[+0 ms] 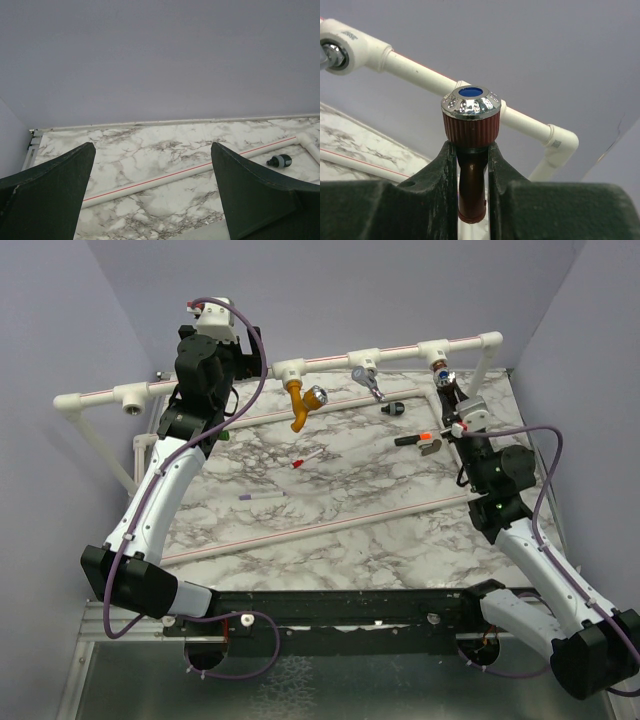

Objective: Install the water faucets

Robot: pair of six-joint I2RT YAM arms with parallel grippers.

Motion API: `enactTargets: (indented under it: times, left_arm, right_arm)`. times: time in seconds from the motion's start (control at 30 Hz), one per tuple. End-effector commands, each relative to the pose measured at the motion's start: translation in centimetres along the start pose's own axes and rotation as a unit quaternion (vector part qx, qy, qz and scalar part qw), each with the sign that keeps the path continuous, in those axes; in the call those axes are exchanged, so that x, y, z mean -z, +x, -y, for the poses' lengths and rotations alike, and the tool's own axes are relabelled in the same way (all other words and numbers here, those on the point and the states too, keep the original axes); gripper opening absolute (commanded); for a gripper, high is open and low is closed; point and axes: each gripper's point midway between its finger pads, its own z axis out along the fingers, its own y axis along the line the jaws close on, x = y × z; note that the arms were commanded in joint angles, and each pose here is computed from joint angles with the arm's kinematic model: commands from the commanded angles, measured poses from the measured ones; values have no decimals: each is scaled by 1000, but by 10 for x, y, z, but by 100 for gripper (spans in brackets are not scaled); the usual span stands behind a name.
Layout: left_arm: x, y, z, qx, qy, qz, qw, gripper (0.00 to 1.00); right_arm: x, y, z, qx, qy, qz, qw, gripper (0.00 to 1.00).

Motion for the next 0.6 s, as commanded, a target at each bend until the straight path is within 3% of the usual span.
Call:
enactTargets:
  times: [0.0,0.3,0.57]
  left_arm:
    - [-2,65,-5,-5,-8,-99,995,99]
    - [-2,64,-6,-6,-9,-99,995,99]
    - [-2,64,-6,-7,-9,-99,995,99]
  right_arm:
    - [-1,-10,-1,-124,24,24,992,1]
    - [1,-3,6,-275,83,14,958,1]
    - [4,5,6,-429,129,6,894,1]
